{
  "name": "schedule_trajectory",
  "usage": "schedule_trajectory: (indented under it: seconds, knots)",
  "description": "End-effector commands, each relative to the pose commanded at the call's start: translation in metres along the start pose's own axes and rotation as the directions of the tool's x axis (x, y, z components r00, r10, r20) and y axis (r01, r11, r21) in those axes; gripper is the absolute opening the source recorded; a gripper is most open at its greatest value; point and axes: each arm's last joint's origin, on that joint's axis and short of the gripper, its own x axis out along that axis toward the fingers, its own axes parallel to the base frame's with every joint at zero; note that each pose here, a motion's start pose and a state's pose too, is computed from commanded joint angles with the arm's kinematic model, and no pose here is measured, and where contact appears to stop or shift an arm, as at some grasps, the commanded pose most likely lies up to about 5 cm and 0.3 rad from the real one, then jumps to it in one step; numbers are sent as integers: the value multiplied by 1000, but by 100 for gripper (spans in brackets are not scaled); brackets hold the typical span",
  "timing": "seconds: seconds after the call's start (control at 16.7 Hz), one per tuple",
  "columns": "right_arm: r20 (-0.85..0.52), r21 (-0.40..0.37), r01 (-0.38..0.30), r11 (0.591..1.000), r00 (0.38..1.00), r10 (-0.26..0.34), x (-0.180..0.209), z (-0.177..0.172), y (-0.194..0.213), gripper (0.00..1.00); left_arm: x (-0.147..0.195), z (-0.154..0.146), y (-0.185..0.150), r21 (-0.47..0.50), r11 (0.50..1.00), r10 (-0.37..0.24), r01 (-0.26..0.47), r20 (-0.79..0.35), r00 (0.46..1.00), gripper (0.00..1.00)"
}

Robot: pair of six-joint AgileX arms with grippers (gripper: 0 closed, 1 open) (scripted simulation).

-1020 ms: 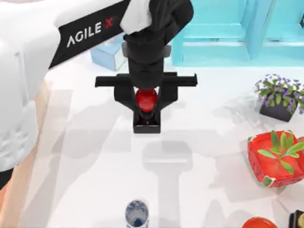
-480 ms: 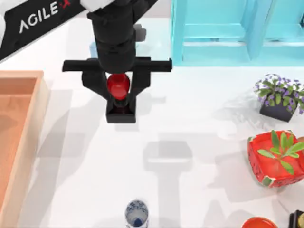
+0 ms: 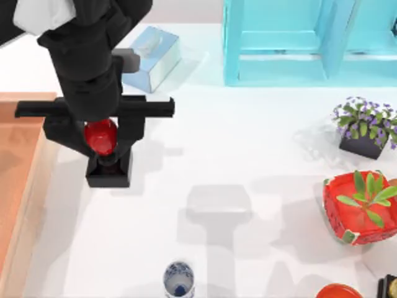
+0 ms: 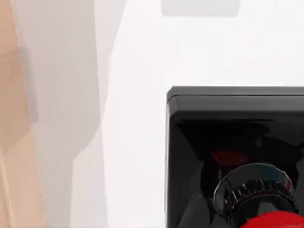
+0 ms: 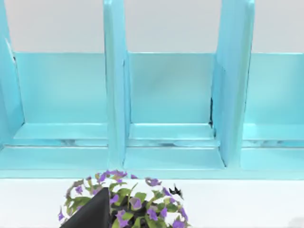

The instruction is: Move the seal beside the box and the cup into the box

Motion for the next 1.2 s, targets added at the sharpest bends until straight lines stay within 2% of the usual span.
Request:
schedule_trajectory:
  seconds: [0.3,0.66,1.2]
  knots:
    - [0,0,0,1000,1000,0,0,0,0,100,-1,-41,35,-1,1000,2,-2,1,1000,0]
    - [0,0,0,1000,1000,0,0,0,0,100,0,-43,36,15,1000,4,-4,-1,1000,0]
    - [0,0,0,1000,1000,0,0,0,0,100,63,-44,38,10,1000,1,-1,4,1000,0]
